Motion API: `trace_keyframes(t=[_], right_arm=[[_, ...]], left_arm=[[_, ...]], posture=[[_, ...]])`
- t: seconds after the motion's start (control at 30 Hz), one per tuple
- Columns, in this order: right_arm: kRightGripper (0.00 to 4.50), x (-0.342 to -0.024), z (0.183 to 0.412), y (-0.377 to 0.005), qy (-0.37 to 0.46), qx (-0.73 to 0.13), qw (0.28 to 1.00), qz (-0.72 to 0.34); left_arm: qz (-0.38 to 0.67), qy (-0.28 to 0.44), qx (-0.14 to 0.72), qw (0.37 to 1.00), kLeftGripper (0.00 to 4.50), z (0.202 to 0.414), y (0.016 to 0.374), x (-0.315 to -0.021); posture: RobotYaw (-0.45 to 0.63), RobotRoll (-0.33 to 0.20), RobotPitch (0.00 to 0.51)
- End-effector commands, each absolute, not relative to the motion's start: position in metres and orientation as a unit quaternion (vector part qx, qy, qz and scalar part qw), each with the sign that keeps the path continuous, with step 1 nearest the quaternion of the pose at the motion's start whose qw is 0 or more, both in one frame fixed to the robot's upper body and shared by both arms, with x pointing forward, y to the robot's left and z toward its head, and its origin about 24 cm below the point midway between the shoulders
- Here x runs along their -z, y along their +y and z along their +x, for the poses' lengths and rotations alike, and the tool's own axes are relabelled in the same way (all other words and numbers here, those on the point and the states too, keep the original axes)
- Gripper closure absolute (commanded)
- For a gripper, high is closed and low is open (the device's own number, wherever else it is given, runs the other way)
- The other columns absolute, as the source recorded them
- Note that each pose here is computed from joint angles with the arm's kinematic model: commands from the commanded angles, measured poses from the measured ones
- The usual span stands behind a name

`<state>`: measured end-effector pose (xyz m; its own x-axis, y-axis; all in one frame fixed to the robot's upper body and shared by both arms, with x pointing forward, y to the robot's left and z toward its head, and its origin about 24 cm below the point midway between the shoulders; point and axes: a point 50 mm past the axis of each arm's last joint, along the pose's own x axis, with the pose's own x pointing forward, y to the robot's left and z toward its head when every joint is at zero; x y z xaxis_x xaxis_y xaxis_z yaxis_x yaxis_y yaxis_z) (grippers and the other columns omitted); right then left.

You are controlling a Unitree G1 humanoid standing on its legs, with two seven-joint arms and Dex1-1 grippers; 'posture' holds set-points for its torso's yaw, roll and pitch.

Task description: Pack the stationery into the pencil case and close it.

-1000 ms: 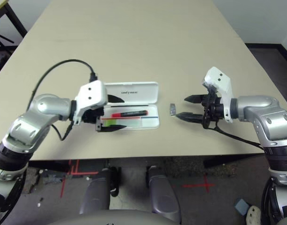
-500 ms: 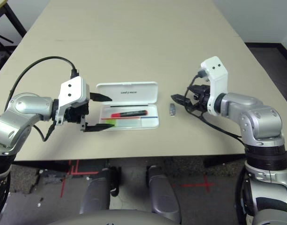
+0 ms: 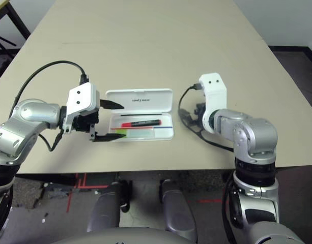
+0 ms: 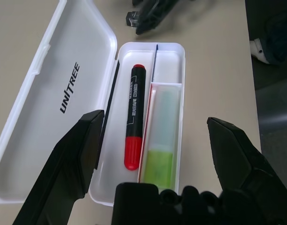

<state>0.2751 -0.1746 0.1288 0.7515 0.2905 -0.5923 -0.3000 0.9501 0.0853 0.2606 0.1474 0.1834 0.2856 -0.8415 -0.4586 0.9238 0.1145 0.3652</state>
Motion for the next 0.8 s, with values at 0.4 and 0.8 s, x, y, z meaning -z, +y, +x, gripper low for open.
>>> trace_keyframes(t=[0.4, 0.8], right_arm=[[1.3, -0.107, 0.271, -0.175, 0.353, -0.165, 0.92, -0.028], [4.18, -0.145, 0.283, -0.193, 0.315, -0.266, 0.903, -0.118]], left_arm=[[0.304, 0.074, 0.597, 0.739, 0.0, 0.259, 0.144, -0.178], [0.313, 0.076, 0.578, 0.75, 0.0, 0.256, 0.153, -0.18]], posture=[[-0.1, 0.0, 0.201], [-0.05, 0.0, 0.184]])
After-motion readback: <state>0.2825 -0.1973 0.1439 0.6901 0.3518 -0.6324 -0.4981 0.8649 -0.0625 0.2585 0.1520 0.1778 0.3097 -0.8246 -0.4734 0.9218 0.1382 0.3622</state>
